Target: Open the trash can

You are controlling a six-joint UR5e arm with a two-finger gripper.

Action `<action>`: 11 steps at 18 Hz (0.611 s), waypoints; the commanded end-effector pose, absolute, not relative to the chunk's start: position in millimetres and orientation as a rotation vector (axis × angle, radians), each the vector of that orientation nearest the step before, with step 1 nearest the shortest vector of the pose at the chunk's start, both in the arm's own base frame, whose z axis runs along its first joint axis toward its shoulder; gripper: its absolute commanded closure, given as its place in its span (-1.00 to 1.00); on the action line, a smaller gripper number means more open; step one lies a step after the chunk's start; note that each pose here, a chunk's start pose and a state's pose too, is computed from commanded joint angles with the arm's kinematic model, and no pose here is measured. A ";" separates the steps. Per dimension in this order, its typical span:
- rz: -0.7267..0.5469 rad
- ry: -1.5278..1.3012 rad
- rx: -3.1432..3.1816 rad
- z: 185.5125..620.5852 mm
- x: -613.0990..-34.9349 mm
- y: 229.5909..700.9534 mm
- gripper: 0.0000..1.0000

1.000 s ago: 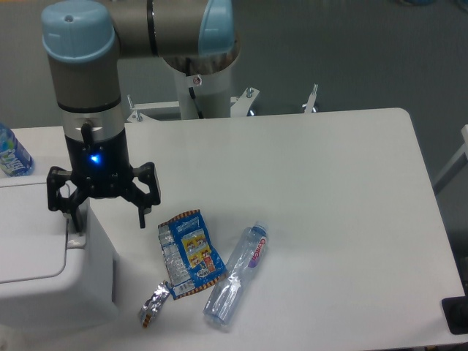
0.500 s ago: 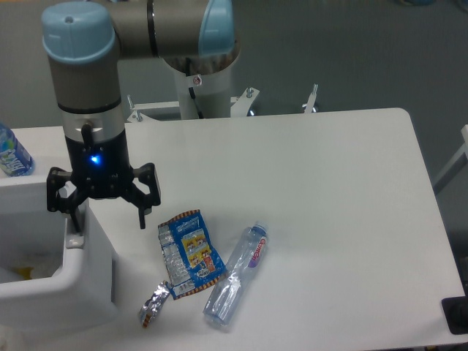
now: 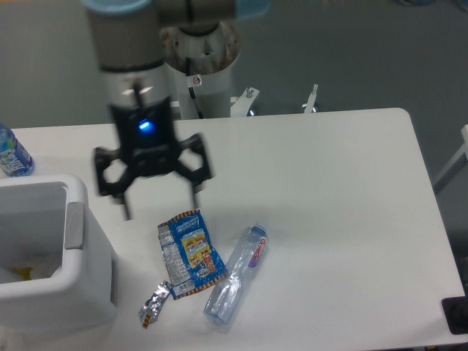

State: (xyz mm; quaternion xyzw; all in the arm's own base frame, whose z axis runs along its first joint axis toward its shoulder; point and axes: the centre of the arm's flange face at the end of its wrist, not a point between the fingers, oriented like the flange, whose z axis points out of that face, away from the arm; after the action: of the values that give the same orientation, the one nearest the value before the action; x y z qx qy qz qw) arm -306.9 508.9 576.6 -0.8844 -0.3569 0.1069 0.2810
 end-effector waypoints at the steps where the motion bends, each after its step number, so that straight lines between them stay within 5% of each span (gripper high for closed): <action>1: 0.300 -0.970 -2.383 579.3 -318.0 496.2 -1.00; 11: 0.355 -0.896 -2.554 572.4 -364.0 446.0 -1.00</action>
State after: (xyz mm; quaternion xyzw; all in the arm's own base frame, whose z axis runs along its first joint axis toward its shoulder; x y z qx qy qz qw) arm -364.0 446.0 572.4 -0.9158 -0.3213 0.1272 0.2045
